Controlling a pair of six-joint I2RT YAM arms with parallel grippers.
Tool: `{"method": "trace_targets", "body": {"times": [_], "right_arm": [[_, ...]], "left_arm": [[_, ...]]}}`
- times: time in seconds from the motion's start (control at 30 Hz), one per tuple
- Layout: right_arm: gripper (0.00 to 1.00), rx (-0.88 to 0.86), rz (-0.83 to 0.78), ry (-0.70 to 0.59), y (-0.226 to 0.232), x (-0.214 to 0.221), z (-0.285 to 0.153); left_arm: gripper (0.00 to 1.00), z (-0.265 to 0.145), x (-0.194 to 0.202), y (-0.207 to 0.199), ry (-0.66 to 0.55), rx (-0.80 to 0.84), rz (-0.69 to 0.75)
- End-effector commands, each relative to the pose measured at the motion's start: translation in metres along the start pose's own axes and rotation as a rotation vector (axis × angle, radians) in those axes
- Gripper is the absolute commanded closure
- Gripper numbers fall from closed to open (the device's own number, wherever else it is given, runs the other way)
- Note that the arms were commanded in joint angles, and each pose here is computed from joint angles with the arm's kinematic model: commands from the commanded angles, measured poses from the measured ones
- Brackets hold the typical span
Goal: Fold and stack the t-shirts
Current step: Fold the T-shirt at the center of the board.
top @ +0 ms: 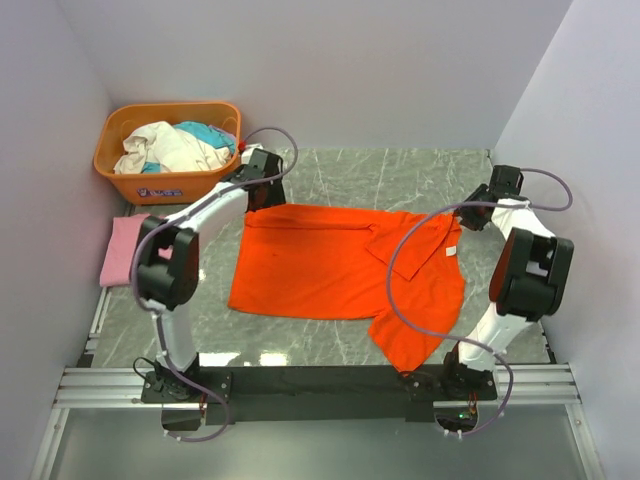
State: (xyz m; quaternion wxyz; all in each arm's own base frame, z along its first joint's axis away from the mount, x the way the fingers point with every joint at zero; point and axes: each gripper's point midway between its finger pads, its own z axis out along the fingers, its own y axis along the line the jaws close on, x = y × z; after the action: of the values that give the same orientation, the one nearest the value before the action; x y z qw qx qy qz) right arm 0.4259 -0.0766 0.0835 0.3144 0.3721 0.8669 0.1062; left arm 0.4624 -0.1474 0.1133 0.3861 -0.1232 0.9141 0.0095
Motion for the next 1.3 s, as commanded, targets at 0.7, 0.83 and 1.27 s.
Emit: {"method": "trace_targets", "body": {"times": [0.7,0.83,1.27], "right_arm": [[0.99,-0.030,0.096,0.069,-0.011,-0.032,0.055],[1.00,-0.015,0.133,0.043,-0.023,-0.044,0.056],[1.00,-0.086,0.123,-0.017,-0.010,-0.089,0.067]], "left_arm": [[0.17,0.088,0.039,-0.013,0.116,-0.101,0.051],[0.17,0.093,0.045,-0.009,0.131,-0.114,0.054],[0.17,0.109,0.003,-0.043,0.056,-0.041,0.042]]}}
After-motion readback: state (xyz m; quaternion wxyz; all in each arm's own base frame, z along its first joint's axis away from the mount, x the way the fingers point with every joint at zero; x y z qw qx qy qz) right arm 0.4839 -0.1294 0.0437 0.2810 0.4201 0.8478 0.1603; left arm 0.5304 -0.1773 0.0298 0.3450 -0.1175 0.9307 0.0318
